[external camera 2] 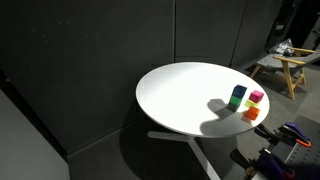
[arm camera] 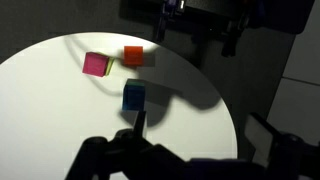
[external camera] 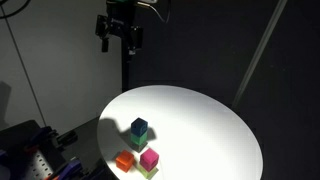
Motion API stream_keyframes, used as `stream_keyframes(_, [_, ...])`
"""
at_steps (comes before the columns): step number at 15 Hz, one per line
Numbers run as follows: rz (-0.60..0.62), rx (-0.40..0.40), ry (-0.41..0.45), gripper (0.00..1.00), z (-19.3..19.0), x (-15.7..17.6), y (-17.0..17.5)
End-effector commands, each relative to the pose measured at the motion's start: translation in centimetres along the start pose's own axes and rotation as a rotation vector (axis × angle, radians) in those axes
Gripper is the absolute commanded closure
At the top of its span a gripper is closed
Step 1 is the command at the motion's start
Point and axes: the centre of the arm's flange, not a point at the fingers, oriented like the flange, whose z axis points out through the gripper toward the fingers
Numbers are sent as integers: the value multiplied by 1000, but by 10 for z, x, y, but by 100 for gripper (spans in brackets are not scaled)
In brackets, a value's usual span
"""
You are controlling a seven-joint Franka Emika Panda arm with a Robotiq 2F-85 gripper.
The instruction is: Pick up the blue block and put it on the table
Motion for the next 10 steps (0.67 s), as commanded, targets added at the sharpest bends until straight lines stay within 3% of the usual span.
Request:
stream_keyframes(1, [0,0,1,0,0,0,0])
stream_keyframes(10, [1,-18,4,0,0,3,-2])
